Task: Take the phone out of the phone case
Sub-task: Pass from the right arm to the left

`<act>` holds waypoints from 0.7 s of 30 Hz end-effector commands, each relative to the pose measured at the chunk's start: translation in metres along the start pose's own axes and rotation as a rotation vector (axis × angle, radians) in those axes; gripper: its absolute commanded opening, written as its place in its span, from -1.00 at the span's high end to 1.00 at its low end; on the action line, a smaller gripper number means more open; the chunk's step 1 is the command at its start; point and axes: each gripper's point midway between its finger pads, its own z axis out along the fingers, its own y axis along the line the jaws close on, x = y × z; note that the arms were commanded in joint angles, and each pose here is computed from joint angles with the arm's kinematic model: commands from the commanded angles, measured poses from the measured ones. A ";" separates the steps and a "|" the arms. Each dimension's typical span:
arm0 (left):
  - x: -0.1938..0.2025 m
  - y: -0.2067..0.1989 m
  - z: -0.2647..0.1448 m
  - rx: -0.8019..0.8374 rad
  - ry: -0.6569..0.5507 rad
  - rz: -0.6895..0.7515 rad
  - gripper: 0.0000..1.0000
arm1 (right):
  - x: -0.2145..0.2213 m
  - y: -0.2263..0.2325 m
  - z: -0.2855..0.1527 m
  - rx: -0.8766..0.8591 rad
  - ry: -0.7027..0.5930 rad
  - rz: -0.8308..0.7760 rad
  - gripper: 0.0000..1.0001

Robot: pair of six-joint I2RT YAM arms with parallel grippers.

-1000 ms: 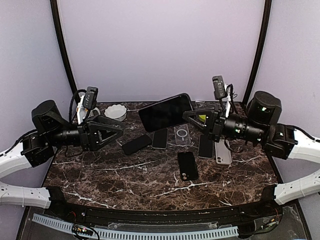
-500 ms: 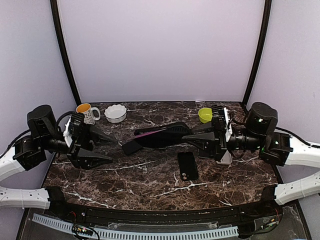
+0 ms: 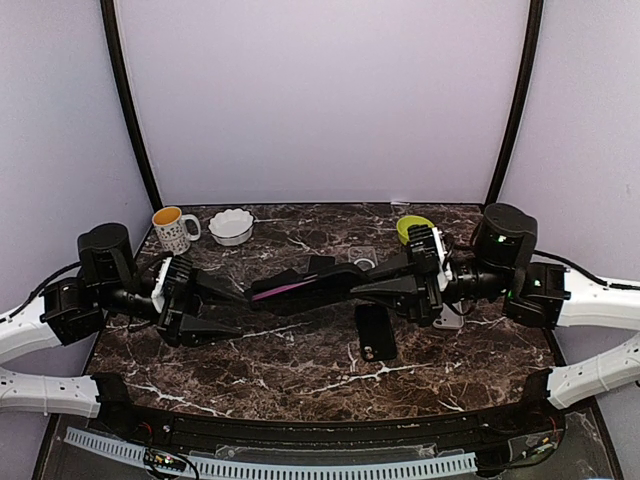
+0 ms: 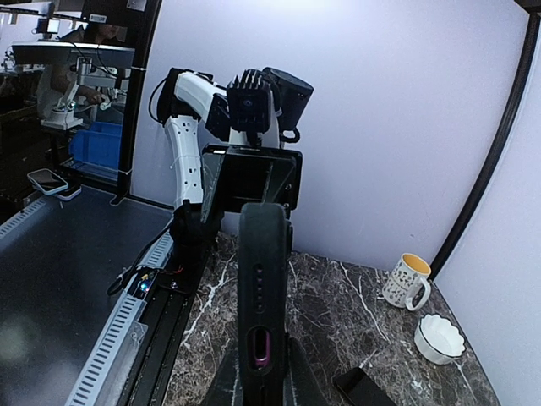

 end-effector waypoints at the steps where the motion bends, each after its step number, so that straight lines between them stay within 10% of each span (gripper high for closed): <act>1: -0.007 0.007 0.001 -0.045 -0.037 0.046 0.07 | -0.041 -0.007 -0.003 0.016 -0.141 -0.089 1.00; 21: -0.016 0.016 0.017 -0.058 -0.089 0.057 0.22 | -0.031 -0.002 0.010 -0.009 -0.129 -0.067 1.00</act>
